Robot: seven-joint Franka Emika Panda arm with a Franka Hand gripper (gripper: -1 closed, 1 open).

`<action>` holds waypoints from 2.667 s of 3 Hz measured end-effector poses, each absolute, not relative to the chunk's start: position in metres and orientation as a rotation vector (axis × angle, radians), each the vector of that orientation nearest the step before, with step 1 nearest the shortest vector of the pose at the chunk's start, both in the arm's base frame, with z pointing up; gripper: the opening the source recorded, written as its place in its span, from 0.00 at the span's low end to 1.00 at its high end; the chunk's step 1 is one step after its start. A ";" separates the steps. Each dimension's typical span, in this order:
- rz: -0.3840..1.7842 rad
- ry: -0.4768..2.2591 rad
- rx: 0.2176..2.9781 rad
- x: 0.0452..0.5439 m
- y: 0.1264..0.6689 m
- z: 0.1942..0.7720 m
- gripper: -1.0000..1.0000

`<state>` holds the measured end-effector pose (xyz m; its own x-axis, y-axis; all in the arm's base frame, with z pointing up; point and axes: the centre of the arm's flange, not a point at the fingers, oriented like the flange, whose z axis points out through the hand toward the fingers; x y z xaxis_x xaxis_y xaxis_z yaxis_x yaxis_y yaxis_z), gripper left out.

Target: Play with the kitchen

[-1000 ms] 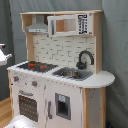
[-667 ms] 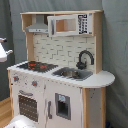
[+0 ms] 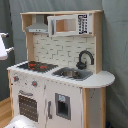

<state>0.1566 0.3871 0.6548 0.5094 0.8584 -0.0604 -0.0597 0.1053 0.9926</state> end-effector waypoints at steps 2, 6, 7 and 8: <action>0.811 0.601 1.383 0.151 0.366 0.662 1.00; 0.863 0.153 1.558 0.206 0.289 0.674 1.00; 0.886 0.102 1.545 0.224 0.275 0.684 1.00; 0.909 0.070 1.527 0.244 0.262 0.692 1.00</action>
<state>0.2441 0.2621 0.6916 0.6833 0.5406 0.4908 -0.4592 -0.2045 0.8645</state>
